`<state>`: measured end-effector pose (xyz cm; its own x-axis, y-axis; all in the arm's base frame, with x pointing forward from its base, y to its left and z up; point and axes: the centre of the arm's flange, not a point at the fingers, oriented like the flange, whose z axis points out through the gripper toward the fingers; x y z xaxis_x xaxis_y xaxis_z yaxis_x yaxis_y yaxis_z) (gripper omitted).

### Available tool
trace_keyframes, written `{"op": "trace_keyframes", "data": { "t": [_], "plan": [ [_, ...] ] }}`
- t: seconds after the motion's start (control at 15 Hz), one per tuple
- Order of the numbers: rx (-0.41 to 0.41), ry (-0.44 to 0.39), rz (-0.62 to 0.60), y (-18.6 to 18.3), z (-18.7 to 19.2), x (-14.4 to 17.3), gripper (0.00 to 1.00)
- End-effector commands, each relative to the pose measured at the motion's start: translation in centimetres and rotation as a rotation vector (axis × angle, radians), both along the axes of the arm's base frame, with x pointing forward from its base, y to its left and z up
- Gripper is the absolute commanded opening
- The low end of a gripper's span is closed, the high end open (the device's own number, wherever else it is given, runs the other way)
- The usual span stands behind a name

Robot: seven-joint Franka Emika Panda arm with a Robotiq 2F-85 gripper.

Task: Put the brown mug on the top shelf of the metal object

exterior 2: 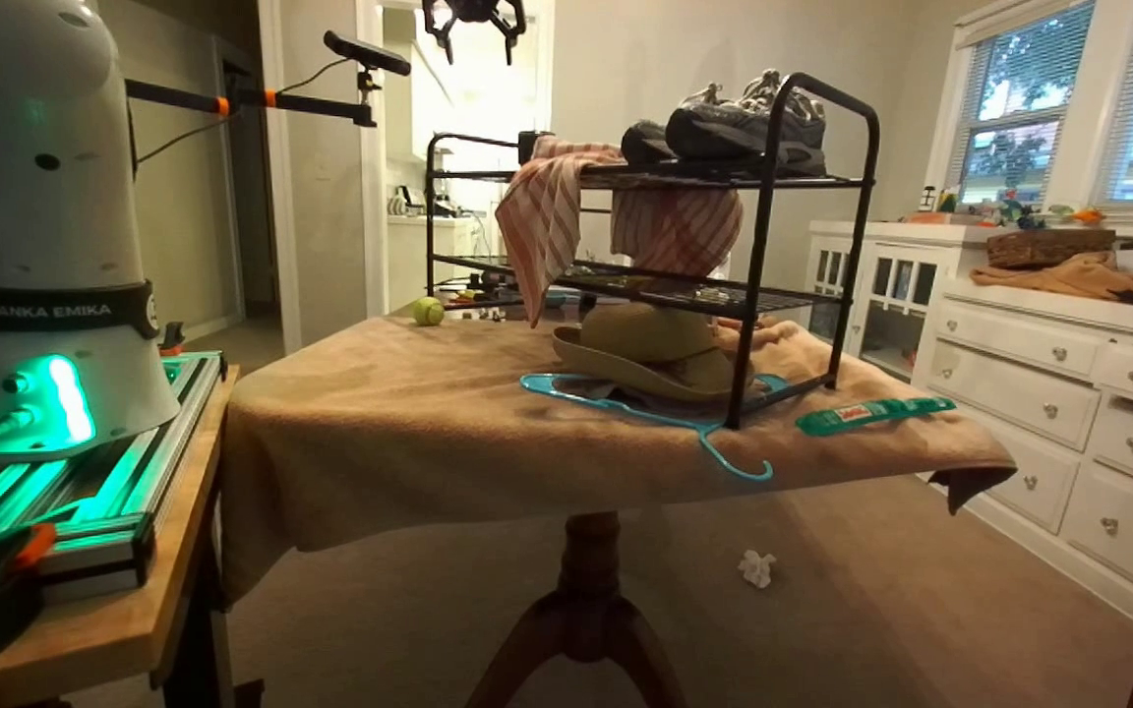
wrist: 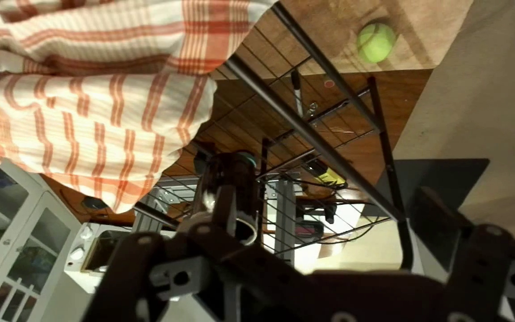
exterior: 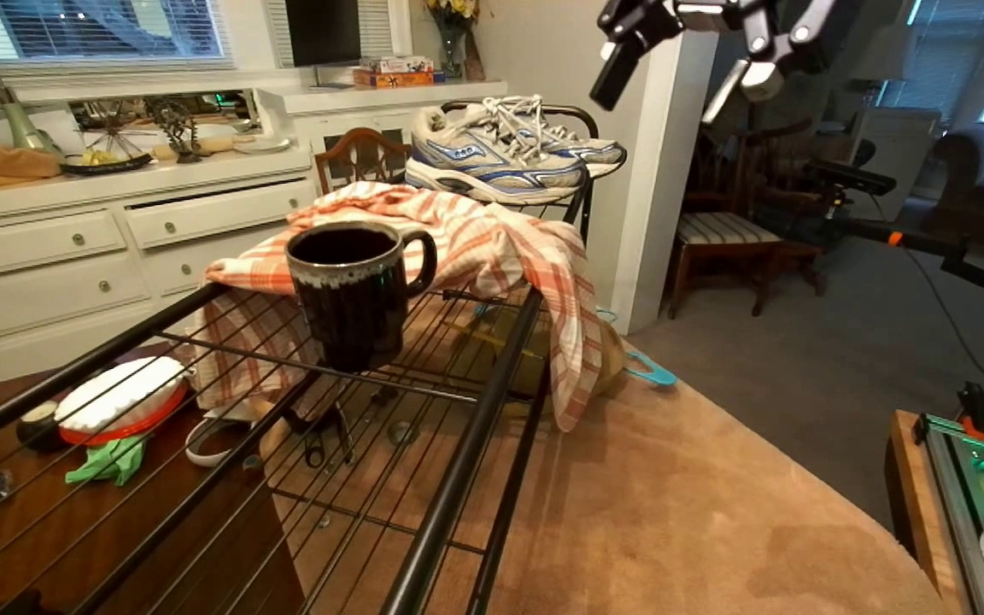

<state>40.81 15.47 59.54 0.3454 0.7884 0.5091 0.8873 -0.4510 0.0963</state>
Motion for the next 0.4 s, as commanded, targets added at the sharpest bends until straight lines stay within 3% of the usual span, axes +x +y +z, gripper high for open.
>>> {"op": "trace_keyframes", "data": {
  "t": [0.0,0.07,0.13,0.33],
  "plan": [
    [0.096,-0.032,0.128,-6.1,-3.1,-6.4,1.00],
    [0.128,-0.046,0.147,-7.7,-3.9,-7.4,1.00],
    [0.072,-0.030,0.091,-4.4,-2.1,-3.3,1.00],
    [0.117,-0.054,0.123,-7.1,-3.4,-5.6,1.00]
  ]
}}
